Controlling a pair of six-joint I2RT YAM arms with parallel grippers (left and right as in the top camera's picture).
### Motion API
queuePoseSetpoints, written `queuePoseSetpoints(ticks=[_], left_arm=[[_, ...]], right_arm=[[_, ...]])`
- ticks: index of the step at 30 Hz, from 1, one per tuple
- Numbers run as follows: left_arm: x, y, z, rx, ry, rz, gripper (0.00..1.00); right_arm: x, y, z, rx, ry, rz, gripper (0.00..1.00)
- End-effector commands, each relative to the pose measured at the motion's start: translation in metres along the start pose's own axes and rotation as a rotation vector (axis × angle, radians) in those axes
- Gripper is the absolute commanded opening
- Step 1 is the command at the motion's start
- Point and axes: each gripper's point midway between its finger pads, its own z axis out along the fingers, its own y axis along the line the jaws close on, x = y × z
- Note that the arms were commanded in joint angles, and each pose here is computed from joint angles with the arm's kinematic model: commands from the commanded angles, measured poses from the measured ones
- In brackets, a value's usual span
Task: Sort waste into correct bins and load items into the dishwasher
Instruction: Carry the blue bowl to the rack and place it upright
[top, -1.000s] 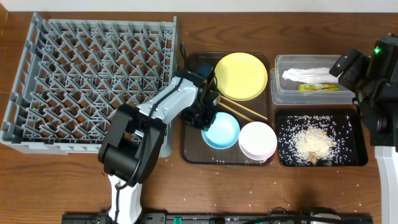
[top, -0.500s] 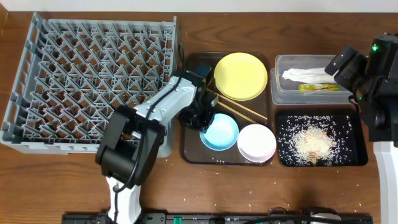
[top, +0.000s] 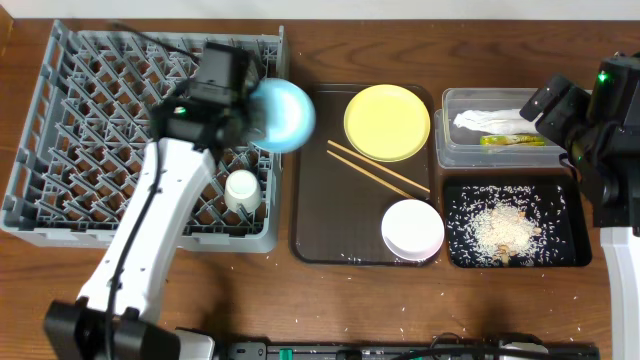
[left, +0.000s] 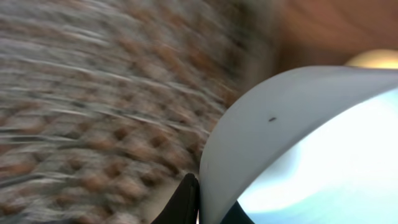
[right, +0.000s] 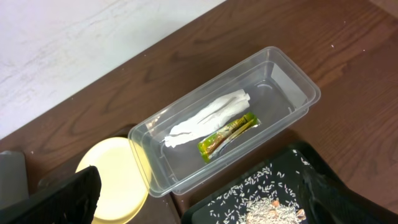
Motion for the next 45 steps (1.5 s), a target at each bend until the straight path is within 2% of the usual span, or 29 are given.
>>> queuePoseSetpoints(ticks=[1,10,17,23,31,45], left_arm=[[-0.030,0.065,-0.013,-0.378,-0.184,-0.110,0.07],[-0.024,0.101,-0.024,-0.830,-0.380,-0.115,0.07],[-0.016,0.074,-0.011,-0.939,-0.472,-0.031,0.07],[-0.014,0.051,-0.004,-1.125,-0.610,0.114,0.07],[0.000,0.036,0.024,-1.132,-0.593,0.199,0.07],[0.001,0.044,0.032,-1.139,-0.591,0.165,0.07]], right_arm=[[0.003,-0.002,0.003,0.007,0.010,0.011,0.99],[0.003,-0.002,0.003,0.007,0.010,0.011,0.99],[0.003,-0.002,0.003,0.007,0.011,0.011,0.99],[0.003,-0.002,0.003,0.007,0.011,0.011,0.99],[0.003,-0.002,0.003,0.007,0.010,0.011,0.99],[0.003,-0.002,0.003,0.007,0.010,0.011,0.99]])
